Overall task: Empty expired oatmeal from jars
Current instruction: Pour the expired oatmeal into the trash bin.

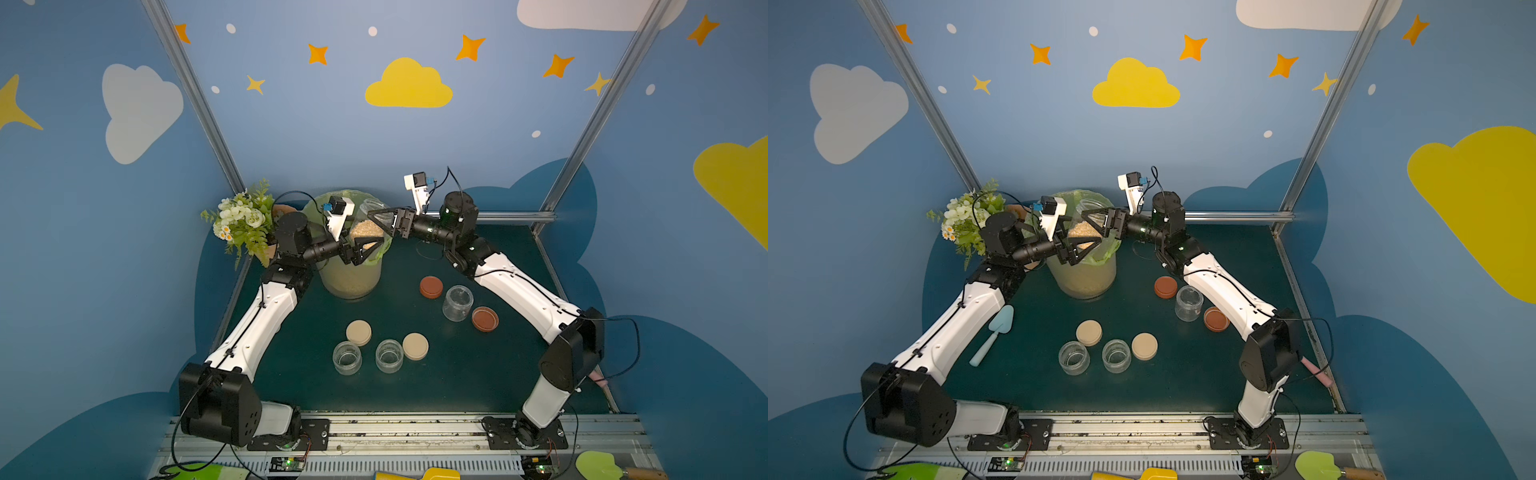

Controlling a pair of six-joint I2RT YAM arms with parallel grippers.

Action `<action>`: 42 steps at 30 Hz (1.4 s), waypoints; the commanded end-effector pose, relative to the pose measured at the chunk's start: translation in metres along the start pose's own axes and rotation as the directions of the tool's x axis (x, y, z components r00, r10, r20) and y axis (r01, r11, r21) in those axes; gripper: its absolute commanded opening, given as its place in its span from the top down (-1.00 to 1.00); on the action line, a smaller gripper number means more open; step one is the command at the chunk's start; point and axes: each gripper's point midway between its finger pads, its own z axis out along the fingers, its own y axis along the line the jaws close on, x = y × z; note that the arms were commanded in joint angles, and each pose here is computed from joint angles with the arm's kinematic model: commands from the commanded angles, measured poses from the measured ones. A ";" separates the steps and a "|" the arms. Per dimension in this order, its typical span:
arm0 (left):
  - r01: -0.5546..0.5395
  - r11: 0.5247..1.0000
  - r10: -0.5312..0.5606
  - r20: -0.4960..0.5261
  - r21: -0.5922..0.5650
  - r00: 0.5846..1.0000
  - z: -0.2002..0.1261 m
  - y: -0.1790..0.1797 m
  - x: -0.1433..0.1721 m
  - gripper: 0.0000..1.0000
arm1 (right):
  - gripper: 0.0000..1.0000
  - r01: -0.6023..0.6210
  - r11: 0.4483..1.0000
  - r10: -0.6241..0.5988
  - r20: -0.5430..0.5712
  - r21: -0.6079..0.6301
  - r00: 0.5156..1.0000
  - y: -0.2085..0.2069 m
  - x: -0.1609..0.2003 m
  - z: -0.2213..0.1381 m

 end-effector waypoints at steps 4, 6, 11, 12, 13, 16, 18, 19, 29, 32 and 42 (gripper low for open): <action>-0.097 0.995 0.093 0.103 0.029 0.990 -0.002 -0.013 -0.041 0.93 | -0.79 0.034 0.992 -0.052 -0.152 -0.122 0.987 0.038 0.032 0.019; -0.097 0.995 0.094 0.102 0.030 0.990 -0.002 -0.013 -0.041 0.93 | -0.80 0.024 0.993 -0.042 -0.155 -0.119 0.987 0.035 0.033 0.022; -0.099 0.995 0.096 0.096 0.032 0.991 -0.002 -0.013 -0.038 0.93 | -0.80 -0.023 0.989 -0.004 -0.185 -0.143 0.983 0.033 0.039 0.033; -0.101 0.994 0.097 0.096 0.034 0.991 -0.002 -0.013 -0.038 0.93 | -0.79 -0.029 0.990 0.004 -0.181 -0.140 0.984 0.031 0.038 0.034; -0.099 0.995 0.095 0.094 0.034 0.991 -0.002 -0.013 -0.037 0.93 | -0.79 -0.030 0.990 0.004 -0.183 -0.140 0.983 0.031 0.039 0.035; -0.107 0.994 0.104 0.089 0.031 0.991 -0.002 -0.013 -0.035 0.93 | -0.79 -0.043 0.993 0.018 -0.218 -0.110 0.976 0.026 0.043 0.038; -0.109 0.994 0.106 0.087 0.028 0.991 -0.002 -0.013 -0.034 0.93 | -0.79 -0.052 0.996 0.032 -0.239 -0.076 0.970 0.020 0.046 0.040; -0.109 0.994 0.107 0.087 0.027 0.990 -0.002 -0.013 -0.033 0.93 | -0.79 -0.053 0.996 0.035 -0.239 -0.071 0.970 0.019 0.047 0.041; -0.104 0.994 0.101 0.073 0.038 0.992 -0.001 -0.012 -0.035 0.93 | -0.78 -0.027 0.997 0.006 -0.266 -0.075 0.964 0.019 0.062 0.052; -0.100 0.994 0.097 0.072 0.039 0.993 -0.002 -0.011 -0.036 0.93 | -0.79 -0.010 0.996 -0.017 -0.297 -0.090 0.955 0.023 0.066 0.054; -0.082 0.994 0.077 0.077 0.065 0.994 -0.002 -0.012 -0.041 0.93 | -0.78 0.028 0.991 -0.068 -0.306 -0.131 0.950 0.026 0.075 0.066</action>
